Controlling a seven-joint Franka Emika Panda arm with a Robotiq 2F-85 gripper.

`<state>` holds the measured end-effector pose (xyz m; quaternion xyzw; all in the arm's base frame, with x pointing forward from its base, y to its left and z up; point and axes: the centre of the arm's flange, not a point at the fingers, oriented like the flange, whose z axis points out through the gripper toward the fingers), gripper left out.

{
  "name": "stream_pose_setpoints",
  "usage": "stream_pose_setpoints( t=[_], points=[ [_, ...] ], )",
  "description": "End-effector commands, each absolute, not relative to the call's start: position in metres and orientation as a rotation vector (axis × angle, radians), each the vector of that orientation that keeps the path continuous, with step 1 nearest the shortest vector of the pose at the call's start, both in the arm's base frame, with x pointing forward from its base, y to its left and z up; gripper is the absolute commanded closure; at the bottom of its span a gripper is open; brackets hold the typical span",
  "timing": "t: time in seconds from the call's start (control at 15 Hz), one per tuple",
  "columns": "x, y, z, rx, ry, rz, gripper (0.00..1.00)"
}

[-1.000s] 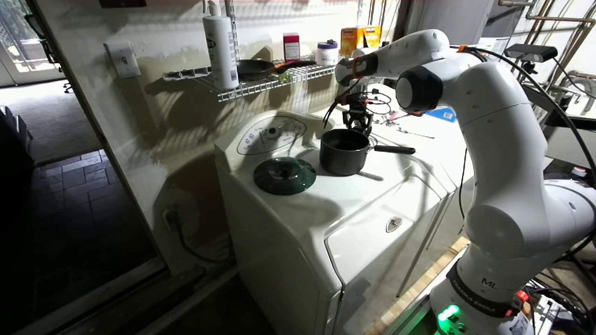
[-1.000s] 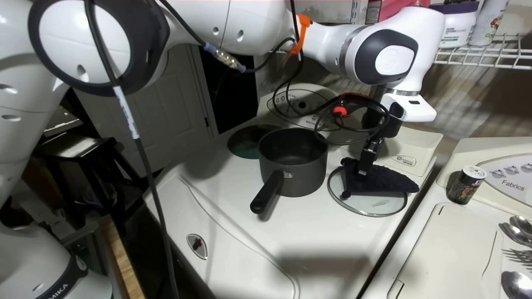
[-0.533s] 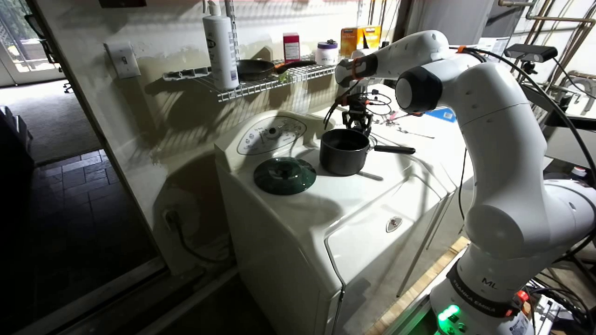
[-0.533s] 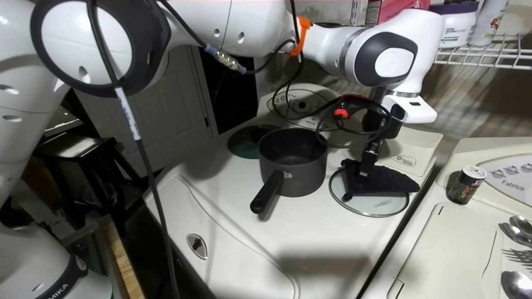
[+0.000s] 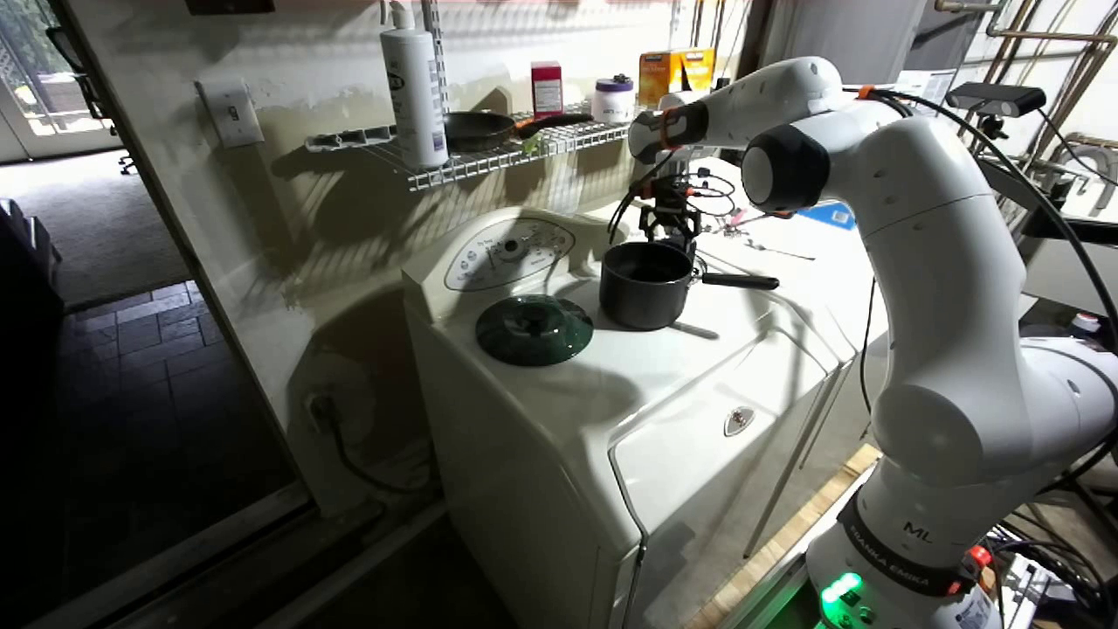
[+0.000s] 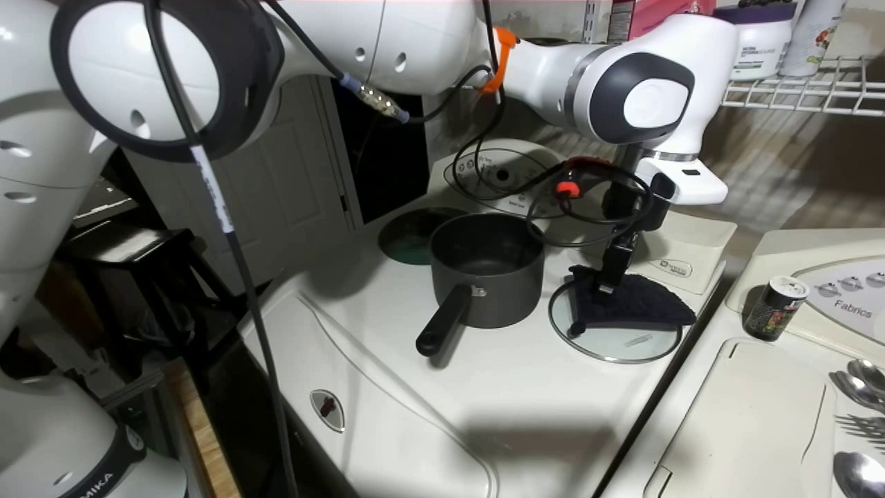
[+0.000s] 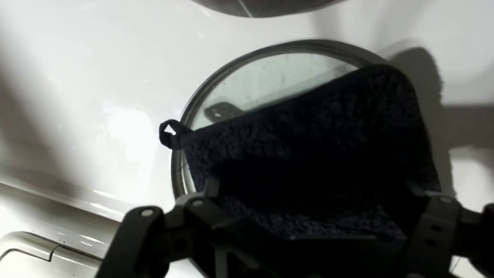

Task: Use the black pot holder to remove the glass lid from the pot.

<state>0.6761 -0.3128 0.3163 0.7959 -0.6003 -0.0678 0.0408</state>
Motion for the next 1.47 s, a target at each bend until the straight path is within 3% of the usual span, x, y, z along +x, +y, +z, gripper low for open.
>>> stream_pose_setpoints(
  t=[0.0, 1.4],
  points=[
    [0.672, -0.310, 0.325, 2.459, -1.798, -0.179, 0.00],
    [0.589, -0.258, 0.455, 2.462, -1.516, 0.315, 0.00]
  ],
)
